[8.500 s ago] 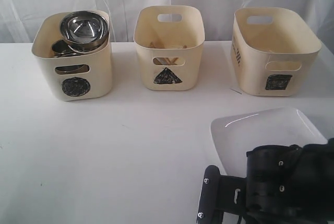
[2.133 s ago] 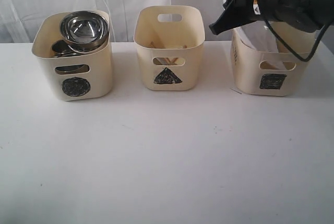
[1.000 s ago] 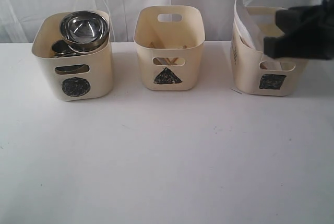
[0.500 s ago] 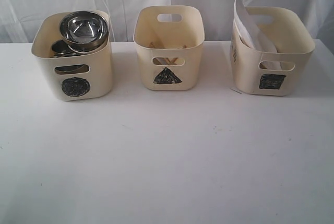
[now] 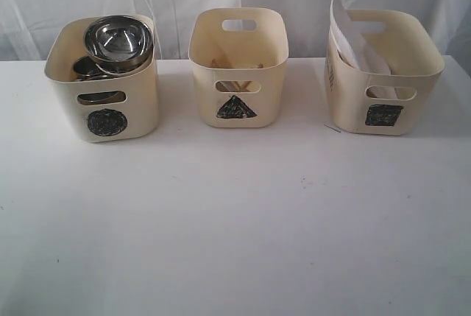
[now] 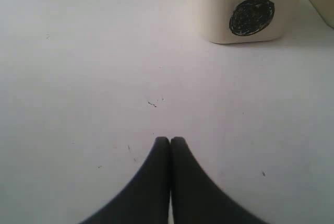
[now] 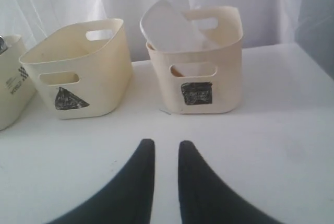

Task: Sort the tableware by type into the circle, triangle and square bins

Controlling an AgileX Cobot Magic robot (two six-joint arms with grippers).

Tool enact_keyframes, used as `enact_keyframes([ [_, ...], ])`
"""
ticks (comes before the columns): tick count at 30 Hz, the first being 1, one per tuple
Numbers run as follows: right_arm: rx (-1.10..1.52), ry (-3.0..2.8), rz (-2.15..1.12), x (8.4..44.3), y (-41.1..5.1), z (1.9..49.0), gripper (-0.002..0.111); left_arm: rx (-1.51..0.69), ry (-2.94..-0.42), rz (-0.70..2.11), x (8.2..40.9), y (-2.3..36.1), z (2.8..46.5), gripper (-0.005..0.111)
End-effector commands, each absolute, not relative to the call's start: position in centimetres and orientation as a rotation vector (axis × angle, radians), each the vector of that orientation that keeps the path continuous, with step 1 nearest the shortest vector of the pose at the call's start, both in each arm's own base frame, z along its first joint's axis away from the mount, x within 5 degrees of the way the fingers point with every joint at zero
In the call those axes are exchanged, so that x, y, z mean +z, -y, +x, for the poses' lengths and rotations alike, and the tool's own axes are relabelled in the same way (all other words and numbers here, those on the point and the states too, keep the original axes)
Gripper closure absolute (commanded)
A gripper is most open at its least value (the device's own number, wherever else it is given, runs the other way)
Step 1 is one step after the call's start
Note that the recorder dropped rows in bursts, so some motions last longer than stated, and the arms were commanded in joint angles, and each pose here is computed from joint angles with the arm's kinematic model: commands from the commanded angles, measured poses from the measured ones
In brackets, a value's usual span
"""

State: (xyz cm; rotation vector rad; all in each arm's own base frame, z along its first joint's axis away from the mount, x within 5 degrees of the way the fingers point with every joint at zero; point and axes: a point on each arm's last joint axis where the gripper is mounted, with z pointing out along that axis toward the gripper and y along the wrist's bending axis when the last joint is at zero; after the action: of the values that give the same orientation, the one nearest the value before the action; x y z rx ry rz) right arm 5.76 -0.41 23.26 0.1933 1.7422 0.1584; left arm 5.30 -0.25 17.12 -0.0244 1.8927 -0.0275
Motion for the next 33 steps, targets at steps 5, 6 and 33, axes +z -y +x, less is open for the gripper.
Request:
enact_keyframes([
  [5,0.431,-1.734,0.340,19.3,-0.6,6.3,0.092,-0.036,-1.889,-0.035,17.0,0.3,5.3,0.107],
  [6,0.441,-1.732,0.347,19.2,-0.6,6.3,0.092,-0.036,-1.889,-0.035,17.0,0.3,5.3,0.107],
  [33,0.408,-1.698,0.306,19.3,-0.5,5.5,0.092,-0.036,-1.889,-0.035,17.0,0.3,5.3,0.107],
])
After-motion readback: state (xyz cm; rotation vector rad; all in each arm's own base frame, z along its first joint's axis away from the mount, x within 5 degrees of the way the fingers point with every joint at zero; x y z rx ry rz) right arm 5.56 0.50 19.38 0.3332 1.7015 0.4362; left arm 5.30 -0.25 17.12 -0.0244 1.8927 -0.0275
